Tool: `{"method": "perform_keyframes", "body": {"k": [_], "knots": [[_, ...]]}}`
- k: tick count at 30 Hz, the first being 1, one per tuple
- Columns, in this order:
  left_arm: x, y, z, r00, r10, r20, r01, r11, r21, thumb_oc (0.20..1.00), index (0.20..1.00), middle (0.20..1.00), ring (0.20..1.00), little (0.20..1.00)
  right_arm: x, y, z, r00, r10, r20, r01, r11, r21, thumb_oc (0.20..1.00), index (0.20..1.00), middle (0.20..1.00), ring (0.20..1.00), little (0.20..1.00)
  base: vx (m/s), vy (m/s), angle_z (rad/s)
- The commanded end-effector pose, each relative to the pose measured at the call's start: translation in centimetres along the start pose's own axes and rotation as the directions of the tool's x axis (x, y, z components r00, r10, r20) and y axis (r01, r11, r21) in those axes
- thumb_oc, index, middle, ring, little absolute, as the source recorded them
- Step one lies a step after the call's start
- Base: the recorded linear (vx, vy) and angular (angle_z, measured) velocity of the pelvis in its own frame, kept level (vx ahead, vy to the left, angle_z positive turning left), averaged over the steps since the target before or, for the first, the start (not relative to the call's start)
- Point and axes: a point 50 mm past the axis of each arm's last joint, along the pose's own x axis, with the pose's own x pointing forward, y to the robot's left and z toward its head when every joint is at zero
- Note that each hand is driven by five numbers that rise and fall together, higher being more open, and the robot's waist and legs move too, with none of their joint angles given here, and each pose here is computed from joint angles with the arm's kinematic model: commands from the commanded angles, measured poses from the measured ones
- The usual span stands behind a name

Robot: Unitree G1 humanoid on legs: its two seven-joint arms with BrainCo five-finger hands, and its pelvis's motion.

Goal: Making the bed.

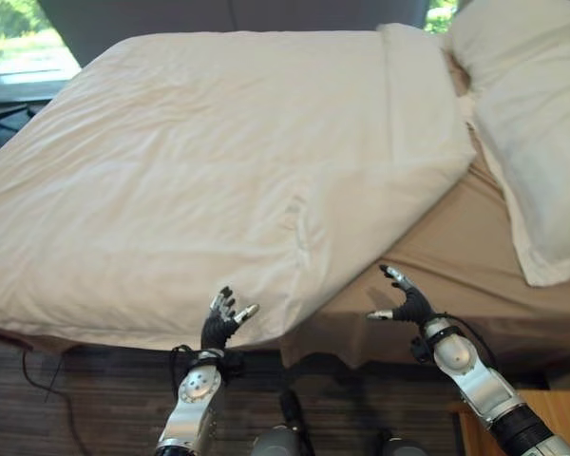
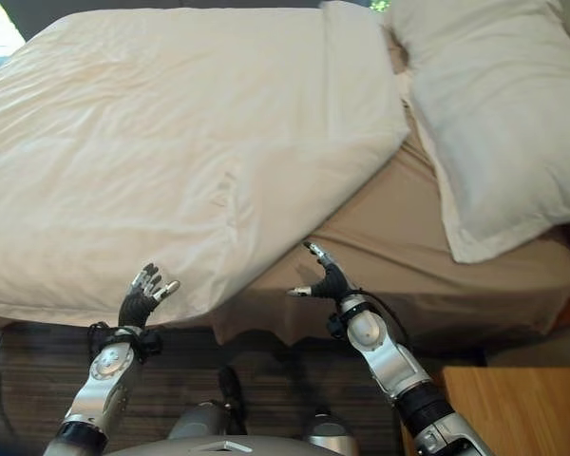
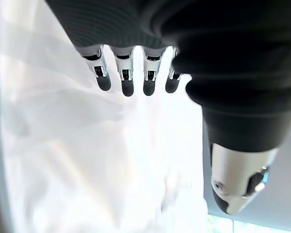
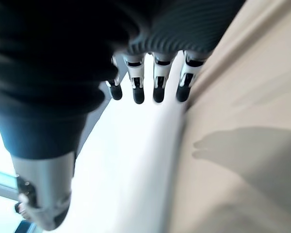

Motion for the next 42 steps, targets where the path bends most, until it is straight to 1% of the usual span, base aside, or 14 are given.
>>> {"method": "perform_keyframes", "body": {"k": [1,6,11,16,18,20,23,27,29,31,39,40,41,42], "knots": [[0.7,1.1,3.0,0.991,-0.009,0.137,-0.006,0.994,0.107,1.0,1.0,1.0,1.0,1.0,1.9,-1.3,4.6,0.974,-0.102,0.204,0.108,0.994,-0.02,1.0,1.0,1.0,1.0,1.0,0.15,0.037,0.31],[1.0,0.8,3.8,0.985,-0.042,0.166,0.026,0.995,0.098,1.0,1.0,1.0,1.0,1.0,2.8,-2.4,6.1,0.952,-0.14,0.272,0.173,0.979,-0.103,1.0,1.0,1.0,1.0,1.0,0.18,0.013,0.49],[1.3,0.7,4.3,0.981,-0.057,0.187,0.043,0.996,0.076,1.0,1.0,1.0,1.0,1.0,5.2,-4.1,10.2,0.895,-0.167,0.414,0.289,0.923,-0.253,1.0,1.0,1.0,1.0,1.0,0.1,-0.04,0.54],[2.9,0.1,5.3,0.977,-0.048,0.206,0.034,0.997,0.072,1.0,1.0,1.0,1.0,1.0,8.5,-3.9,12.0,0.902,-0.163,0.4,0.31,0.889,-0.337,1.0,1.0,1.0,1.0,1.0,0.1,-0.042,0.02],[3.8,0.2,6.2,0.972,-0.038,0.23,0.019,0.996,0.085,1.0,1.0,1.0,1.0,1.0,9.9,-5.4,13.1,0.893,-0.187,0.409,0.368,0.827,-0.425,1.0,1.0,1.0,1.0,1.0,0.05,-0.067,0.14],[4.3,0.2,6.9,0.968,-0.034,0.248,0.013,0.996,0.087,1.0,1.0,1.0,1.0,1.0,10.4,-6.2,13.3,0.89,-0.206,0.407,0.389,0.807,-0.443,1.0,1.0,1.0,1.0,1.0,0.01,-0.047,0.1],[5.7,-0.1,9.0,0.955,-0.031,0.295,0.001,0.995,0.104,1.0,1.0,1.0,1.0,1.0,11.6,-8.4,12.5,0.905,-0.263,0.335,0.41,0.752,-0.516,1.0,1.0,1.0,1.0,1.0,0.03,-0.048,0.09],[8.1,-0.1,13.0,0.929,0.018,0.37,-0.061,0.993,0.104,1.0,1.0,1.0,1.0,1.0,12.6,-11.3,12.8,0.9,-0.324,0.292,0.436,0.658,-0.614,1.0,1.0,1.0,1.0,1.0,0.0,-0.075,0.11],[9.3,-0.8,15.1,0.918,0.027,0.395,-0.08,0.99,0.118,1.0,1.0,1.0,1.0,1.0,13.1,-12.8,13.3,0.891,-0.361,0.275,0.448,0.597,-0.666,1.0,1.0,1.0,1.0,1.0,-0.05,-0.102,0.09],[10.4,-1.8,17.9,0.904,0.031,0.426,-0.091,0.989,0.121,1.0,1.0,1.0,1.0,1.0,13.2,-15.3,13.7,0.874,-0.412,0.257,0.448,0.482,-0.753,1.0,1.0,1.0,1.0,1.0,-0.03,-0.095,0.13],[12.0,-5.2,23.4,0.887,0.009,0.463,-0.092,0.983,0.158,1.0,1.0,1.0,1.0,1.0,13.1,-17.8,14.1,0.867,-0.449,0.215,0.383,0.326,-0.864,1.0,1.0,1.0,1.0,1.0,-0.05,-0.085,0.11],[12.1,-5.5,23.6,0.891,0.005,0.454,-0.086,0.984,0.157,1.0,1.0,1.0,1.0,1.0,13.0,-18.2,13.8,0.866,-0.458,0.199,0.369,0.317,-0.874,0.931,0.931,0.931,0.931,0.931,-0.1,-0.044,0.05],[12.2,-5.9,23.8,0.894,0.003,0.449,-0.081,0.985,0.154,1.0,1.0,1.0,1.0,1.0,12.9,-18.3,13.5,0.864,-0.469,0.182,0.361,0.326,-0.874,0.787,0.787,0.787,0.787,0.787,-0.1,-0.028,0.04],[12.3,-6.3,23.7,0.899,-0.002,0.437,-0.075,0.985,0.158,1.0,1.0,1.0,1.0,1.0,12.9,-18.0,12.8,0.87,-0.468,0.157,0.343,0.345,-0.874,0.467,0.467,0.467,0.467,0.467,-0.08,-0.017,0.04]]}}
